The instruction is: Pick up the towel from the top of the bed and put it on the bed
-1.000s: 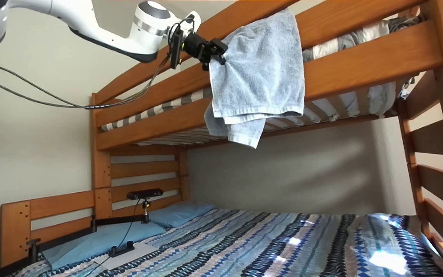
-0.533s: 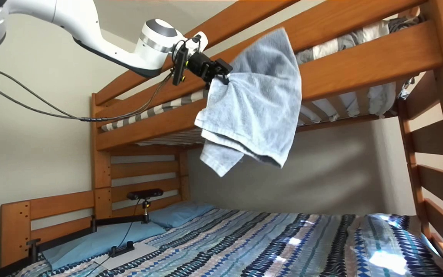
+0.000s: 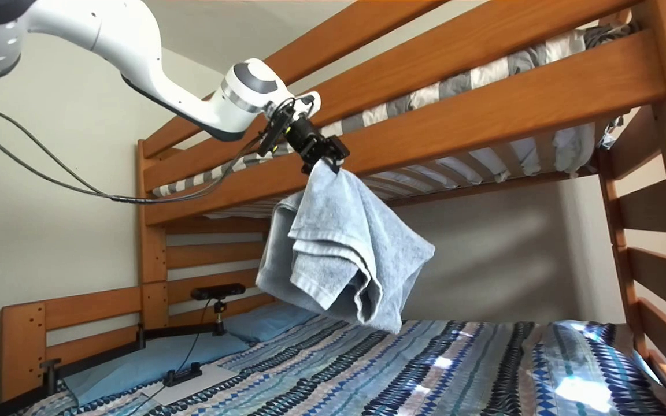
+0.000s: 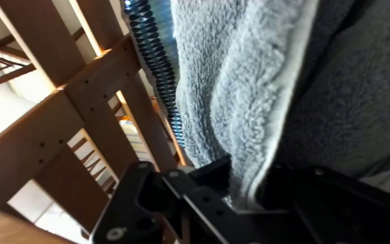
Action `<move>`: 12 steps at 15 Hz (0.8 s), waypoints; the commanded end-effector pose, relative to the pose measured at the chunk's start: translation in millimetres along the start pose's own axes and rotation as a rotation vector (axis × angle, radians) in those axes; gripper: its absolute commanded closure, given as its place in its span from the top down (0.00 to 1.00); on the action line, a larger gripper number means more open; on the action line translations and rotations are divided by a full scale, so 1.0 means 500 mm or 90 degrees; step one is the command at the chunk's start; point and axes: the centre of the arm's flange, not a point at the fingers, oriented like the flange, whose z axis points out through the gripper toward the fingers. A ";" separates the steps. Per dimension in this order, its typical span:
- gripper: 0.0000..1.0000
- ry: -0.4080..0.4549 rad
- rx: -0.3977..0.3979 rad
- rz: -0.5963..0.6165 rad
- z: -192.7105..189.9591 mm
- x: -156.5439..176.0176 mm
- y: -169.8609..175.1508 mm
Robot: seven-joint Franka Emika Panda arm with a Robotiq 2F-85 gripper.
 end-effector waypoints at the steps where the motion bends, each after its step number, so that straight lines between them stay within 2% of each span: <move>1: 0.03 0.003 0.073 -0.076 0.061 0.015 -0.048; 4: 0.03 -0.005 0.097 -0.117 0.131 0.014 -0.072; 9: 0.03 -0.016 0.119 -0.141 0.231 0.000 -0.087; 12: 0.03 -0.020 0.141 -0.142 0.257 -0.005 -0.093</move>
